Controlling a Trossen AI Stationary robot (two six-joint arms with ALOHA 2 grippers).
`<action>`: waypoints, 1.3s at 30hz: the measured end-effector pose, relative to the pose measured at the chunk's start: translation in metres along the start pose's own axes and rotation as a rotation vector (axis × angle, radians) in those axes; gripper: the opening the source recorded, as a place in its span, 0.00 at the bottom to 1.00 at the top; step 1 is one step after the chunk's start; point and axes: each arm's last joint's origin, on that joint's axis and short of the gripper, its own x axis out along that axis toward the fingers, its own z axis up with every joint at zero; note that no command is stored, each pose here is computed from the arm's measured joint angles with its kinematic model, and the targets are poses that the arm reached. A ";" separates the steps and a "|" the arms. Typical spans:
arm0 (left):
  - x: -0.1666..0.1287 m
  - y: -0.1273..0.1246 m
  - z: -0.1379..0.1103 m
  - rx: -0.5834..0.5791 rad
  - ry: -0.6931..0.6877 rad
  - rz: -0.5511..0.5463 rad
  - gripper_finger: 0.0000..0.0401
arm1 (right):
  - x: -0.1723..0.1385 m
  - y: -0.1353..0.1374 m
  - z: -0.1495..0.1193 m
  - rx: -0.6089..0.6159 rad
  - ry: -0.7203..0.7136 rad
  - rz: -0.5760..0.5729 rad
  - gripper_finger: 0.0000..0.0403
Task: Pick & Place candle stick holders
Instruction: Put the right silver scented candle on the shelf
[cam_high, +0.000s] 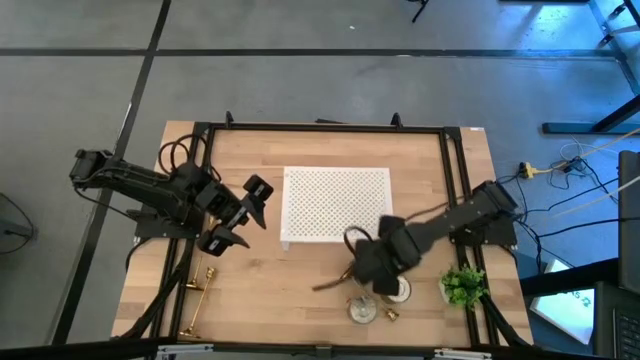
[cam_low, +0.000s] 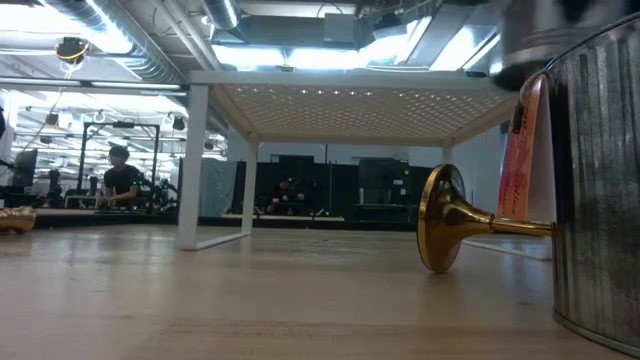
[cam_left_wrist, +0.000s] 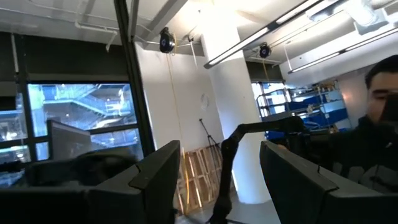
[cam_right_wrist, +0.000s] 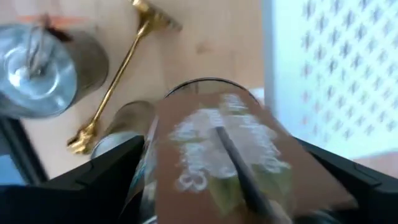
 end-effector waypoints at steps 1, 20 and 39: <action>0.000 -0.001 0.000 -0.002 -0.002 -0.004 0.54 | -0.001 -0.005 0.004 -0.012 -0.009 -0.009 0.89; 0.003 -0.006 -0.001 -0.047 0.001 -0.023 0.54 | -0.046 -0.076 0.045 -0.095 -0.213 -0.025 0.89; 0.003 -0.007 -0.001 -0.039 -0.002 -0.030 0.54 | -0.015 -0.096 0.081 -0.161 -0.188 0.024 0.89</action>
